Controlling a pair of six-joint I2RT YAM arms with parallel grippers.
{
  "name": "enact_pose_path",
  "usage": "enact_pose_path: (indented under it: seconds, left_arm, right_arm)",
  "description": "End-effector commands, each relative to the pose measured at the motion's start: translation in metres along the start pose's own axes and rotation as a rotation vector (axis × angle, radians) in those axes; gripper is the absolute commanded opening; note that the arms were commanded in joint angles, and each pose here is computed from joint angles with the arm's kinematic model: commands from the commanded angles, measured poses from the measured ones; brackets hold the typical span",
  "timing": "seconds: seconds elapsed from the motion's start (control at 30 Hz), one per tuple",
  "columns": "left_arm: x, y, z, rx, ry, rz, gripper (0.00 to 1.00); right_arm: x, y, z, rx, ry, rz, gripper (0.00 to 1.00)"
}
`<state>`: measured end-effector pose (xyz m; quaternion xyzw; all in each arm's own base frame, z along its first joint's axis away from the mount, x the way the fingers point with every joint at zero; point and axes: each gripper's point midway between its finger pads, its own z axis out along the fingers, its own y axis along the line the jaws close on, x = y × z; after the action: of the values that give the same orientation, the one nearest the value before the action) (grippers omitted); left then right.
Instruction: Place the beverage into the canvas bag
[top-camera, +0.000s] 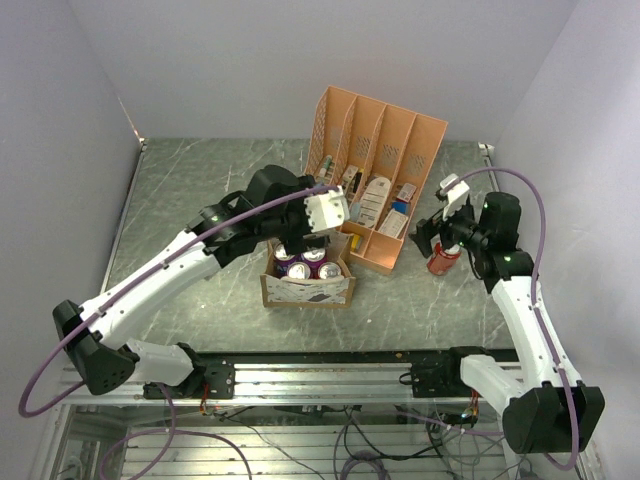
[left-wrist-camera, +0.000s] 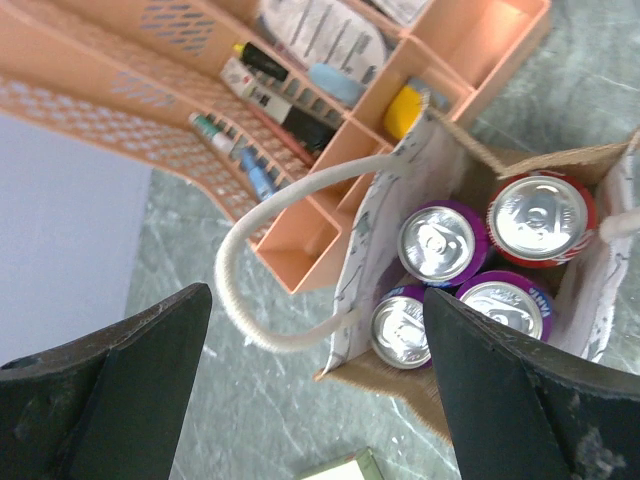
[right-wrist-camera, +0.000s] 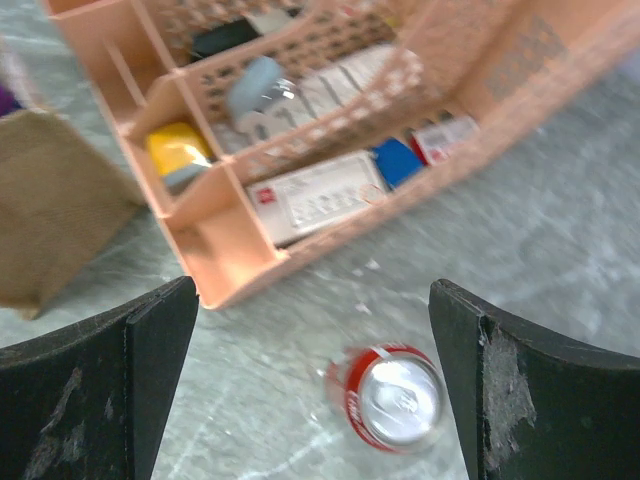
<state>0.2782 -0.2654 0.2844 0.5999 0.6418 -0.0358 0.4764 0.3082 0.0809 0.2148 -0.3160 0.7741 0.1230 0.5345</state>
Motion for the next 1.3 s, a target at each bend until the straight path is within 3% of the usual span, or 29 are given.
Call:
enact_pose_path:
  seconds: [0.0,0.37,0.6,0.73,0.87,1.07,1.27]
  left_arm:
    - [-0.002,0.026,-0.028,-0.104,-0.032,-0.108,0.98]
    - [-0.010,-0.042,-0.090,0.281,-0.210,-0.181,0.98]
    - [0.019,-0.093,-0.077,0.521,-0.133,-0.146,0.98]
    - [0.027,-0.102,-0.066,0.567,-0.103,-0.131,0.94]
    - [0.027,-0.116,-0.065,0.645,-0.103,-0.114,0.96]
    - [0.034,-0.129,-0.061,0.710,-0.075,-0.112,0.97]
    - [0.029,-0.125,-0.044,0.653,-0.094,-0.098,0.96]
  right_arm:
    - [0.018,-0.049,-0.020,0.232,0.130,0.056,1.00]
    - [0.094,-0.059,-0.030,0.229,0.477,0.203,1.00]
    - [0.128,-0.056,-0.021,0.135,0.588,0.267,1.00]
    - [0.130,-0.058,-0.010,0.086,0.588,0.288,0.97]
    - [0.132,-0.058,-0.003,0.056,0.590,0.300,0.90]
    - [0.130,-0.059,0.001,0.036,0.581,0.300,0.72]
    - [0.123,-0.063,0.002,0.038,0.563,0.282,0.48]
